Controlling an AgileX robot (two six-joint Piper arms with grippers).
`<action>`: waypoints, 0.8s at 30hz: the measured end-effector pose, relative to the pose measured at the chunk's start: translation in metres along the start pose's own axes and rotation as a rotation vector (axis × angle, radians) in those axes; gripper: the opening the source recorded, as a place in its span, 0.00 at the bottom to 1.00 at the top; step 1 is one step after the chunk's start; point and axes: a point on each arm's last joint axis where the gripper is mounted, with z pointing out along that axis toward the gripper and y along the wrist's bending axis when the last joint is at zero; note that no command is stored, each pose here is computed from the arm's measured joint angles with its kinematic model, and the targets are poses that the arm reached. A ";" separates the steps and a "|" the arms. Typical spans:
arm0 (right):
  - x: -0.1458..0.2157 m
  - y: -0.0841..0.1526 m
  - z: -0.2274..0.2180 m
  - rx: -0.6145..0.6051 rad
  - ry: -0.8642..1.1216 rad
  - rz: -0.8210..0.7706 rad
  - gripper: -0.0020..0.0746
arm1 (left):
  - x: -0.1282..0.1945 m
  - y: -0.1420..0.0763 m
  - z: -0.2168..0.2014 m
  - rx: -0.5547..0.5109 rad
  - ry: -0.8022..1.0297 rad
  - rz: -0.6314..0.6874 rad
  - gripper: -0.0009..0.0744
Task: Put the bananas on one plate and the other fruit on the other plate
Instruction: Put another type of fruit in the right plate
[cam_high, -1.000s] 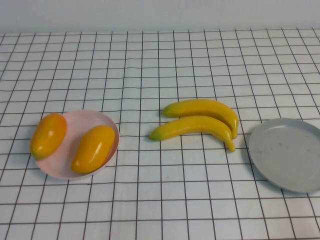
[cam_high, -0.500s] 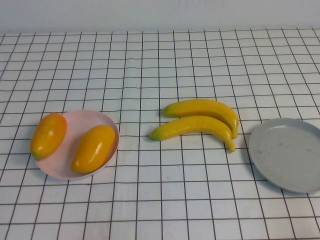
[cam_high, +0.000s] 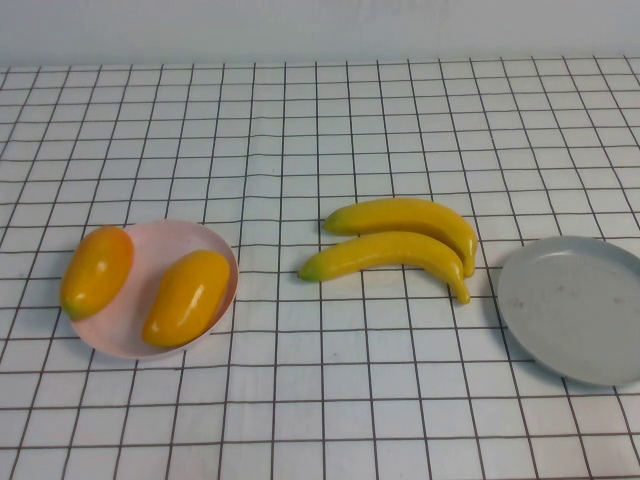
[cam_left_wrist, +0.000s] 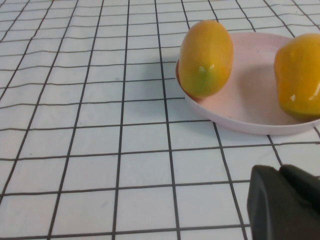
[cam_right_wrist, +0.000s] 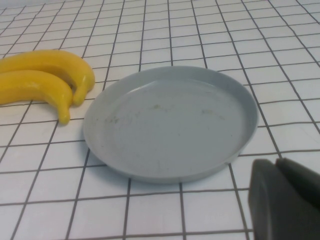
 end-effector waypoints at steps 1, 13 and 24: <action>0.000 0.000 0.000 0.000 0.000 0.000 0.01 | 0.000 0.000 0.000 0.000 0.000 0.000 0.01; -0.001 0.001 0.000 -0.008 -0.006 0.033 0.01 | 0.000 0.000 0.000 -0.001 0.000 0.000 0.01; -0.022 0.013 -0.004 -0.258 -0.153 0.993 0.01 | 0.000 0.000 0.000 -0.004 0.000 0.003 0.01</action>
